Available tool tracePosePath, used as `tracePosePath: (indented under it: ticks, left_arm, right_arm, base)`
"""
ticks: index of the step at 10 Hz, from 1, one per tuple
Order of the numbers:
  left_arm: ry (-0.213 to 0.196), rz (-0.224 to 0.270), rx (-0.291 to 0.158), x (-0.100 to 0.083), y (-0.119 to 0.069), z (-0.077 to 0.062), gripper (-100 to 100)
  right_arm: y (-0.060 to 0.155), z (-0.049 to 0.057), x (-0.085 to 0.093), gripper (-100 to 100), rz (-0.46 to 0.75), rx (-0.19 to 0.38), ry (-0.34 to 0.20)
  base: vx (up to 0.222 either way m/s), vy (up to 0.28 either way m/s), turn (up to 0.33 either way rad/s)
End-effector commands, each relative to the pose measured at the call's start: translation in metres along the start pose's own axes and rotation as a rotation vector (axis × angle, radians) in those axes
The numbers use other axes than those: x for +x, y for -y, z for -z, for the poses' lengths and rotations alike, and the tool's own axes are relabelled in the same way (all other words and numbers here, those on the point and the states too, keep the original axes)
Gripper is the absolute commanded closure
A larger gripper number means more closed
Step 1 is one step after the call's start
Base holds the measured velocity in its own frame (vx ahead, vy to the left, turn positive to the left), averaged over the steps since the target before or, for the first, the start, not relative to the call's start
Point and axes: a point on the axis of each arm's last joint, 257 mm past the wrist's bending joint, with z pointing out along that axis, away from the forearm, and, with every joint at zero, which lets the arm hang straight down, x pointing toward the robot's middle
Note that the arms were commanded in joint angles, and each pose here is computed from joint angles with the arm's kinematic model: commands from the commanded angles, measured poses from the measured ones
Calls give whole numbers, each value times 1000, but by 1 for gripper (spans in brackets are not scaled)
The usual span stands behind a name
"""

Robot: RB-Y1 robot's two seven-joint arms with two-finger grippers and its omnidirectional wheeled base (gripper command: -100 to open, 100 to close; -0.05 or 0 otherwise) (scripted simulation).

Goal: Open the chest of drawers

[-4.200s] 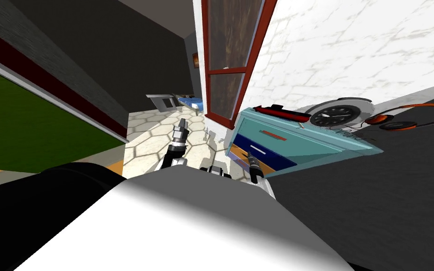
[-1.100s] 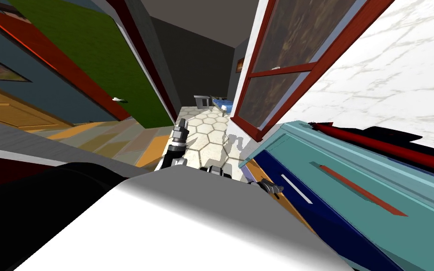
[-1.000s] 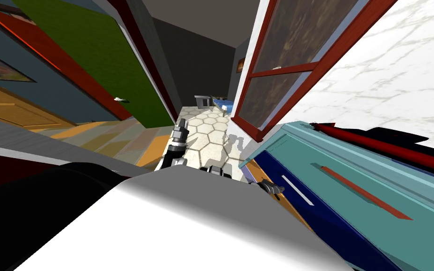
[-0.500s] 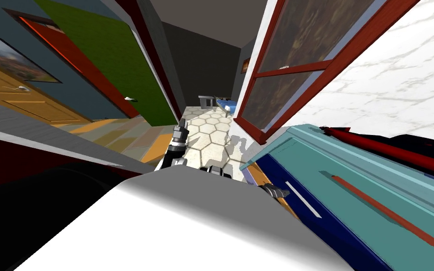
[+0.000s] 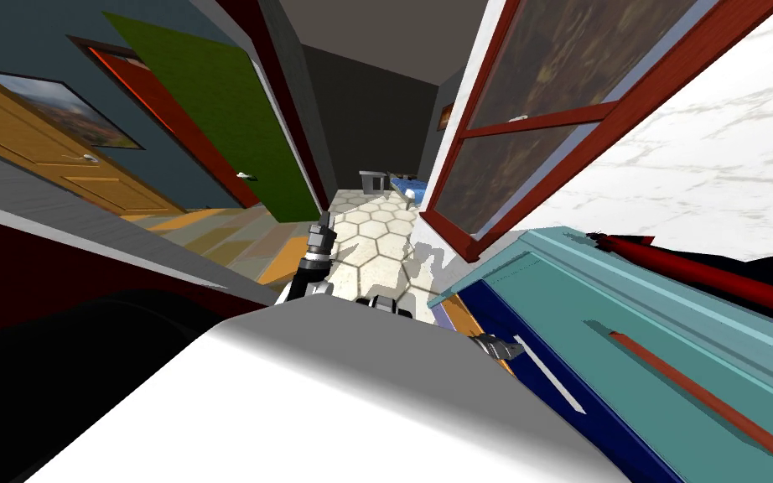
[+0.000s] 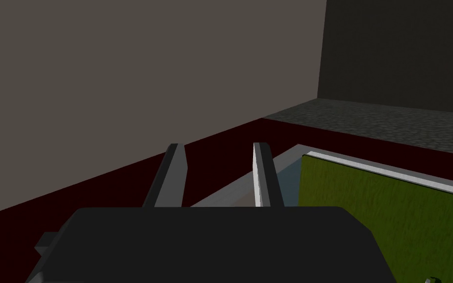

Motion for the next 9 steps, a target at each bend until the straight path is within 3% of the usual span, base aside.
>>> tracePosePath:
  ticks: [1,2,3,4,5,9]
  left_arm:
    - [0,0,0,0,0,0,0]
    - [0,0,0,0,0,0,0]
    - [0,0,0,0,0,0,0]
    - [0,0,0,0,0,0,0]
    - [0,0,0,0,0,0,0]
    - [0,1,0,0,0,0,0]
  right_arm:
    - [11,-1,6,-100,65,47,19]
    - [8,-1,5,-100,49,34,14]
    - [14,-16,3,-100,51,37,14]
    - [13,-10,4,-100,49,40,14]
    - [13,-11,3,100,50,38,14]
    - [15,-16,-4,100,50,36,23]
  base:
    - [18,-41,83]
    - [9,-21,15]
    - [12,-43,-7]
    - [8,-30,3]
    - [1,-6,-3]
    - [-79,161,-23]
